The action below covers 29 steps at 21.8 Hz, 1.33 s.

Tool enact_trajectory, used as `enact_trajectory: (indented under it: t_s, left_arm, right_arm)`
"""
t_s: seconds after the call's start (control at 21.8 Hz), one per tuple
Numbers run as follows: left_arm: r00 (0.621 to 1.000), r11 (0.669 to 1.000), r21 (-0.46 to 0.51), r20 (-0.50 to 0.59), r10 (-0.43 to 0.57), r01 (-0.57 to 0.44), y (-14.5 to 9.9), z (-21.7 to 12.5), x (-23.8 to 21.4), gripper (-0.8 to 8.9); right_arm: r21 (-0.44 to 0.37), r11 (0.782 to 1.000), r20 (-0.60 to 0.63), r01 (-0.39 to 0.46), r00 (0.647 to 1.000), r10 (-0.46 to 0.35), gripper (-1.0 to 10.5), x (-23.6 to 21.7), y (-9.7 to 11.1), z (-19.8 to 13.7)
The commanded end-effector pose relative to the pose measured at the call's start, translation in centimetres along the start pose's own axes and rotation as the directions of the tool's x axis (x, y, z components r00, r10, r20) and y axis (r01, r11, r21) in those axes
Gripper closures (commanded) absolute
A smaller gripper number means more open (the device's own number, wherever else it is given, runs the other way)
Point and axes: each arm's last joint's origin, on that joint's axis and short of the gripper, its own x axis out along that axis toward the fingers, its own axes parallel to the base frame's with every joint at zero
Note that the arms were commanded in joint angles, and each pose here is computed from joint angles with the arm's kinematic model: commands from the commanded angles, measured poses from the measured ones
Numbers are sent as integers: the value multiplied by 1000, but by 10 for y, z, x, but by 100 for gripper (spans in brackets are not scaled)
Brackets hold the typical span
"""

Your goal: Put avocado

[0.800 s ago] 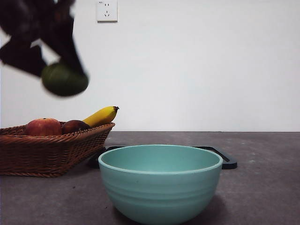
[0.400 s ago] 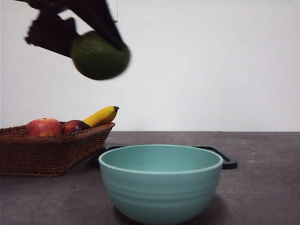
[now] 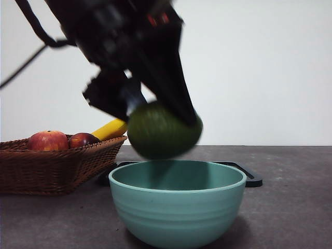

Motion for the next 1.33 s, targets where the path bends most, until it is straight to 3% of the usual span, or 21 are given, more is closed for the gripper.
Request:
enact_trajectory:
  t_s: [0.05,0.23,0.51,0.69,0.87,1.06,1.33]
  left_arm:
    - [1000,998,61,-16,20,-19,-5,4,17,636]
    - [993,992,97,-80,83,-75,-5,-2,40,636]
    - [990,992,103,-110,87,-76,-5,-5,52,622]
    - [991,992,100,-103,84,-74,-6,-4,53,461]
    - [992,994,87,-101,81,-73,-8,-4,51,463]
    - [996,995,66,-51,74,-71,-13,3,38,463]
    - [987,995,49,141,74,-81,-16,17,-20,464]
  right_arm:
    - [-21,1000,14,-1,1000,2,577,-2,2,4]
    - [-21,1000,14,-1,1000,2,577,-2,2,4]
    - [-21,1000,14,-2,1000,2,577,-2,2,4]
    - [-21,1000,14,-2,1000,3,577,-2,2,4]
    - [-21,1000,14,-2,1000,2,577,-2,2,4]
    - [-21,1000,14,-2,1000,2,577,-2,2,4]
    - [-21,1000,14,-2,1000,2,577,-2,2,4]
